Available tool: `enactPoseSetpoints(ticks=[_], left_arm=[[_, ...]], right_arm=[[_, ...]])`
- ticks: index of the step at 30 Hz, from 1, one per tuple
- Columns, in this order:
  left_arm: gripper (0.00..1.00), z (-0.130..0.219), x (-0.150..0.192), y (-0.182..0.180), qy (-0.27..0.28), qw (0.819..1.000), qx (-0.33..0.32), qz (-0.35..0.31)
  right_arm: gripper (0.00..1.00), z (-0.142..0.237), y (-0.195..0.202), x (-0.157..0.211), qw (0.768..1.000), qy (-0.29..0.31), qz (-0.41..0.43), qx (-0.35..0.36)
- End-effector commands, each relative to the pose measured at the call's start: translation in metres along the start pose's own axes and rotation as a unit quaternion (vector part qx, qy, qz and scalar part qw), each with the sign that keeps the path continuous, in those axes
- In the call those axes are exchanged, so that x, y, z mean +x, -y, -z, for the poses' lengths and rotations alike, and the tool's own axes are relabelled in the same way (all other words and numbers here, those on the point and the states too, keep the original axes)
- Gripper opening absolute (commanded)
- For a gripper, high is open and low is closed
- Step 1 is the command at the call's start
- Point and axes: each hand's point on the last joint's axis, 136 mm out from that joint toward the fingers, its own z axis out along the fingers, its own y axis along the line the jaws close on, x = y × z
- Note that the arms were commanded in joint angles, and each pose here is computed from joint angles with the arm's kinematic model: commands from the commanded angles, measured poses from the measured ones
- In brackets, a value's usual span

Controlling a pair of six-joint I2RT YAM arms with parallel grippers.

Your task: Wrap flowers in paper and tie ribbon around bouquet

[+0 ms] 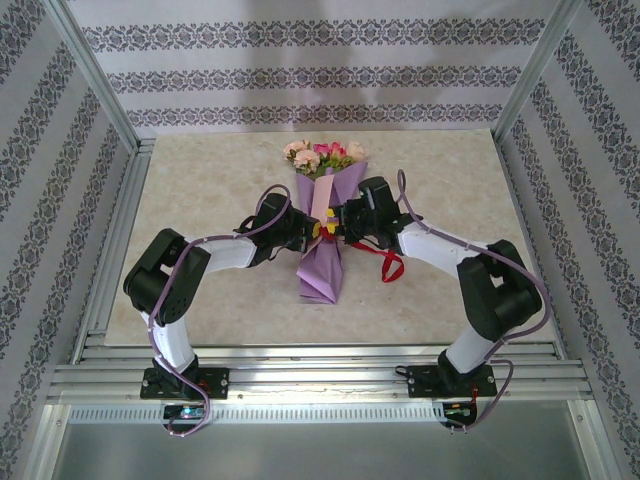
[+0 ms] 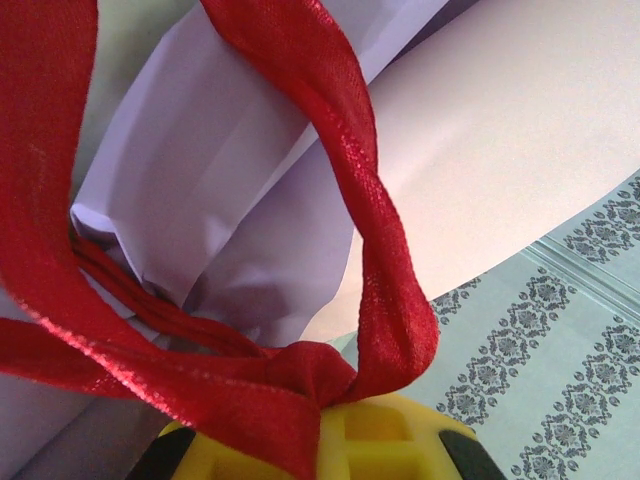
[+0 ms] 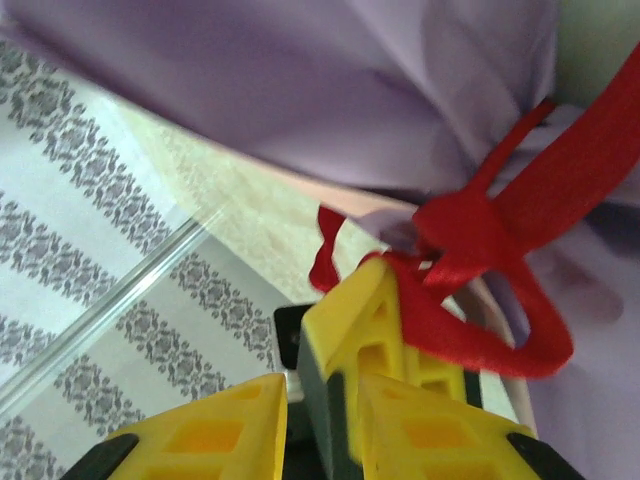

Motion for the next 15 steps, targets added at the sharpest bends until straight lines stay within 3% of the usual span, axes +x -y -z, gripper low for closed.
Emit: enactPoseSetpoints(ticks=[1, 15], left_arm=[[0.0, 0.006, 0.0, 0.017, 0.001, 1.0, 0.027, 0.0], [0.0, 0.007, -0.001, 0.017, 0.002, 1.0, 0.029, 0.002]], right_arm=[[0.28, -0.011, 0.012, -0.006, 0.999, 0.015, -0.023, 0.019], [0.36, -0.023, 0.029, -0.016, 0.998, 0.026, -0.038, 0.035]])
